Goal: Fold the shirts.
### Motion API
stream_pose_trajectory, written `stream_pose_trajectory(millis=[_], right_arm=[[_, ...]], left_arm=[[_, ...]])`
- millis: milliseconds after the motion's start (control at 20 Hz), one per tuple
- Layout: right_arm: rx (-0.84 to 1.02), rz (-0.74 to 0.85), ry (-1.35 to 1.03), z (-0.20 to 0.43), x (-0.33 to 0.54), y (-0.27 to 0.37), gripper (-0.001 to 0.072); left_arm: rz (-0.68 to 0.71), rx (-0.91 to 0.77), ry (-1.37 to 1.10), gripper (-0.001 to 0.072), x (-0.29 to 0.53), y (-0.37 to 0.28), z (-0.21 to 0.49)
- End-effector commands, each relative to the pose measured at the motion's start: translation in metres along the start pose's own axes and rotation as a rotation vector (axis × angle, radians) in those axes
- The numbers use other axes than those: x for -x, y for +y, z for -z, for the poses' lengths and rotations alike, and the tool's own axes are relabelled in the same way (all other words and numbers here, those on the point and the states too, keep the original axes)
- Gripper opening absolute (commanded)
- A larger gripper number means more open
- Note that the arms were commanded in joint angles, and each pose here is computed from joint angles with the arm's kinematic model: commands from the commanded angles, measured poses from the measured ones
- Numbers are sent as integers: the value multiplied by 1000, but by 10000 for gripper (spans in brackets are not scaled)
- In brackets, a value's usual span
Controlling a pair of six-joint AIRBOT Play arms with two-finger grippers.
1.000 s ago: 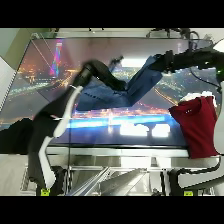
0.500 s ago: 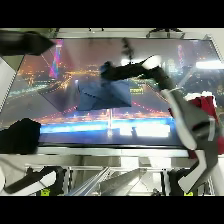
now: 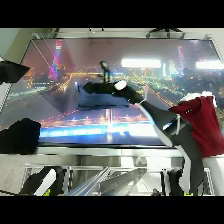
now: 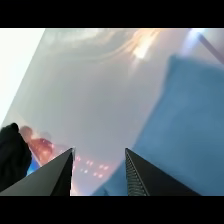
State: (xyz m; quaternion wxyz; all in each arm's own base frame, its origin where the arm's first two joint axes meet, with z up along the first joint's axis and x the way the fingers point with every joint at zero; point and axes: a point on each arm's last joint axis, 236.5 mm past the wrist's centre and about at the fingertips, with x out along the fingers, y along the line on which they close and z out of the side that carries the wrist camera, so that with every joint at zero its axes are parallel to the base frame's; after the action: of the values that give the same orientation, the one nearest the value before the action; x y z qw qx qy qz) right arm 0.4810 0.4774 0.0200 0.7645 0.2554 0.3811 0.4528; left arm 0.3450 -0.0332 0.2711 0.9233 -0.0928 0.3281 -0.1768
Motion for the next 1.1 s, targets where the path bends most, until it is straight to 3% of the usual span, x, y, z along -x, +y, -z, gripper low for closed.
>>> stream_pose_trajectory(millis=[0, 100, 300, 400, 850, 900, 950, 1050], right_arm=[[-66, -83, 136, -20, 77, -11, 362], [-139, -24, 199, -29, 131, -40, 362], [-314, 321, 267, -18, 212, -153, 393], [-374, 409, 292, -2, 225, -189, 603], [-370, 331, 448, 78, 127, -193, 587], [-355, 289, 426, 73, 117, -181, 494], [-334, 225, 399, 63, 110, -166, 311], [-328, 154, 345, 40, 107, -144, 68]], left_arm=[[-2, 29, 24, 12, -6, 6, 14], [-2, 32, 27, 12, -7, 7, 15], [-2, 32, 27, 12, -7, 7, 15], [-3, 32, 28, 12, -7, 7, 15], [-4, 32, 25, 12, -7, 8, 15], [-4, 32, 25, 12, -7, 8, 15], [-4, 32, 26, 12, -7, 8, 15], [-2, 32, 31, 12, -7, 7, 16]])
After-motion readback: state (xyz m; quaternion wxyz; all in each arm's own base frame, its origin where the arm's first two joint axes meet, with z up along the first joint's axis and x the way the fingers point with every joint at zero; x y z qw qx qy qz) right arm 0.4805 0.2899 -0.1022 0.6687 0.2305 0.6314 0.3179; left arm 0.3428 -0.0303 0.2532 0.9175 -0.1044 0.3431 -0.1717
